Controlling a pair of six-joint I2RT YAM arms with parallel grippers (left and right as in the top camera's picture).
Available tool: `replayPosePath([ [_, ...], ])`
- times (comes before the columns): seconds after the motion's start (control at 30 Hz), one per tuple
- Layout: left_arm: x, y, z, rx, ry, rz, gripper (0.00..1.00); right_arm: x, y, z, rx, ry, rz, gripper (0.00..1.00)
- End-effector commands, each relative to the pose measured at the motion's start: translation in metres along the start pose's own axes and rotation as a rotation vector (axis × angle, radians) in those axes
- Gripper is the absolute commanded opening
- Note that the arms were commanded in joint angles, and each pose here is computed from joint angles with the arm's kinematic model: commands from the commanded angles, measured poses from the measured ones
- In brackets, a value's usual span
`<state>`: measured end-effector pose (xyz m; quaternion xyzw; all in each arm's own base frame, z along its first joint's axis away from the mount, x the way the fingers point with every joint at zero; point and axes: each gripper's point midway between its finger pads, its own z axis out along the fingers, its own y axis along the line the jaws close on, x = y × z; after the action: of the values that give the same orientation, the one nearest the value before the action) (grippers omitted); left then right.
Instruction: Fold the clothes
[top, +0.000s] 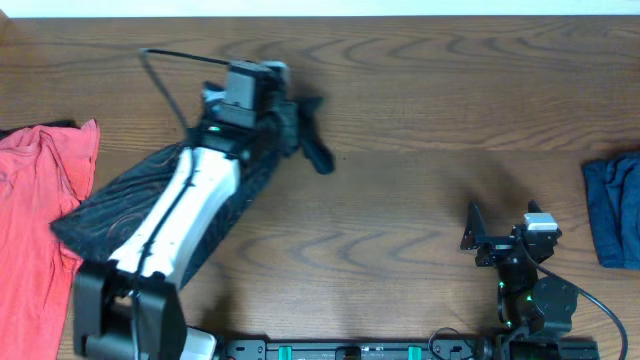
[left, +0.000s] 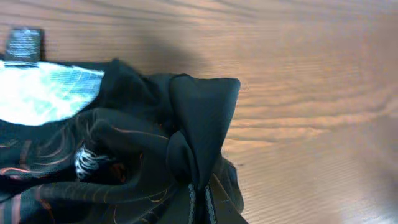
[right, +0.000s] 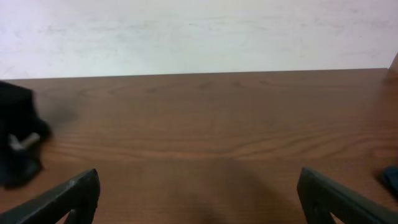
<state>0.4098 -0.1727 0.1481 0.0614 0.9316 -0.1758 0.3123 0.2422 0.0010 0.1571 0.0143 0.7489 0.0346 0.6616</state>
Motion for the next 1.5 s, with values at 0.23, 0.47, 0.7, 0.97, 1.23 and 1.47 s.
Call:
replayPosePath([
  [0.23,0.067,-0.109,0.059,0.186,0.141,0.171,0.06,0.002,-0.001,0.000,0.003,-0.001,-0.011,0.99],
  [0.47,0.094,-0.158,0.057,0.263,0.163,0.249,0.06,0.002,-0.001,0.000,0.003,-0.001,-0.011,0.99],
  [0.7,0.121,-0.188,0.054,0.315,0.206,0.309,0.06,0.001,-0.001,0.000,0.002,-0.003,-0.012,0.99],
  [0.97,0.108,-0.180,0.056,0.304,0.182,0.287,0.88,-0.001,0.001,0.000,-0.011,-0.009,0.082,0.99],
  [1.23,0.053,-0.164,0.020,0.291,0.078,0.236,0.86,0.016,0.008,-0.002,-0.032,0.138,0.224,0.99],
  [1.47,0.042,-0.116,-0.026,0.205,0.108,0.170,0.78,-0.005,0.002,0.000,0.050,0.385,0.232,0.99],
])
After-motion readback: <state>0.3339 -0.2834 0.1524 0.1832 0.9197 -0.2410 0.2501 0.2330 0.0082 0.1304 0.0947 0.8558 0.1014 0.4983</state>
